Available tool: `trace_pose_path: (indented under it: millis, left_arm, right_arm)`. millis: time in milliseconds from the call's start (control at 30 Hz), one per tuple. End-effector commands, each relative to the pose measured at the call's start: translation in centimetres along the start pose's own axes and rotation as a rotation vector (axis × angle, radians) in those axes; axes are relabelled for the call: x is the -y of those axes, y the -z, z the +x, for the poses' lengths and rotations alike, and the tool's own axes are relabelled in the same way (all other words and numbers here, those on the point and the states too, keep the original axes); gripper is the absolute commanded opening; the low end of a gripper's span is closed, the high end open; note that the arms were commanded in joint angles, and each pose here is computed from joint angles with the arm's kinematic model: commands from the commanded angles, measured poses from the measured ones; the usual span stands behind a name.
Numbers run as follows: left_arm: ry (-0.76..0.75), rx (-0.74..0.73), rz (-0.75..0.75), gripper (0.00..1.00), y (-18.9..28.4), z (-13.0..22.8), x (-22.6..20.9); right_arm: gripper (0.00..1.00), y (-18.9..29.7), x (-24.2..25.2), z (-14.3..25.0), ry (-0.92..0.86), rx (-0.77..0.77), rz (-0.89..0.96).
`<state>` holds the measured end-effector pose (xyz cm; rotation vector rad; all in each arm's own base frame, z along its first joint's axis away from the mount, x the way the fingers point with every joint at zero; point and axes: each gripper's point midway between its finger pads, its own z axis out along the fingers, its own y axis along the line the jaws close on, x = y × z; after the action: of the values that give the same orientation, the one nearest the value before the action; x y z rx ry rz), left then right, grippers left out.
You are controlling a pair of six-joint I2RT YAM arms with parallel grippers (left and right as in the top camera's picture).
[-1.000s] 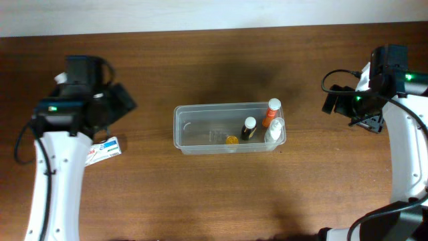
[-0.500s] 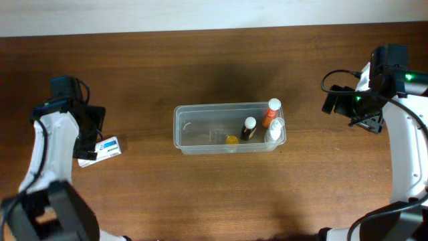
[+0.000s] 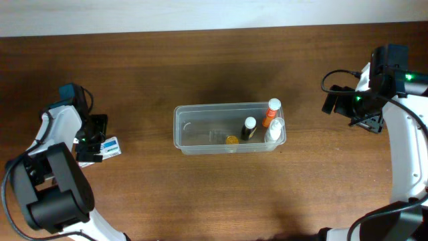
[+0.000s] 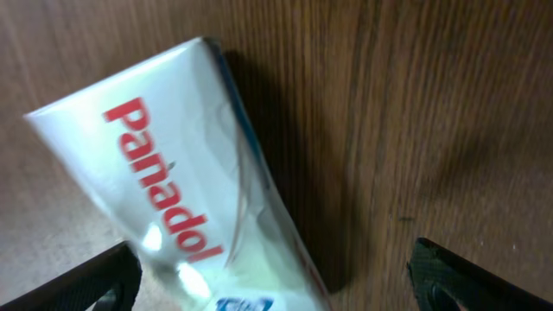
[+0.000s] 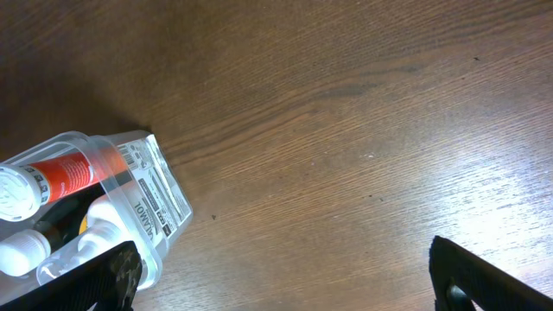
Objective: Pack container
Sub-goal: 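Move the left gripper to the Panadol box and grasp it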
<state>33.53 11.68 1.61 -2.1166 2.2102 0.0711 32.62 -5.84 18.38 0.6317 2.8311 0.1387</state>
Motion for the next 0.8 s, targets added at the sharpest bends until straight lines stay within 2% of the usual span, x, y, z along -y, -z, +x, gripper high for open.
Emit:
trace_pose_path:
  millis: [0, 333, 433, 567, 767]
  left_arm:
    - [0.015, -0.022, -0.042, 0.99, -1.7, 0.3, -0.7]
    - [0.01, -0.051, -0.11, 0.99, -2.3, 1.0, -2.1]
    - [0.008, -0.057, -0.128, 0.89, -2.2, 1.1, -2.6]
    - [0.008, -0.061, -0.131, 0.59, -2.2, 1.2, -2.6]
    - [0.008, -0.061, -0.131, 0.55, -2.2, 1.2, -2.6]
  right_arm:
    - [0.99, -0.2, 0.1, 0.1, 0.007, -0.009, 0.001]
    - [0.99, -0.2, 0.1, 0.1, 0.007, -0.009, 0.001]
    - [0.99, -0.2, 0.1, 0.1, 0.007, -0.009, 0.001]
    - [0.98, -0.2, 0.1, 0.1, 0.007, -0.011, 0.001]
    - [0.98, -0.2, 0.1, 0.2, 0.006, -0.013, 0.002]
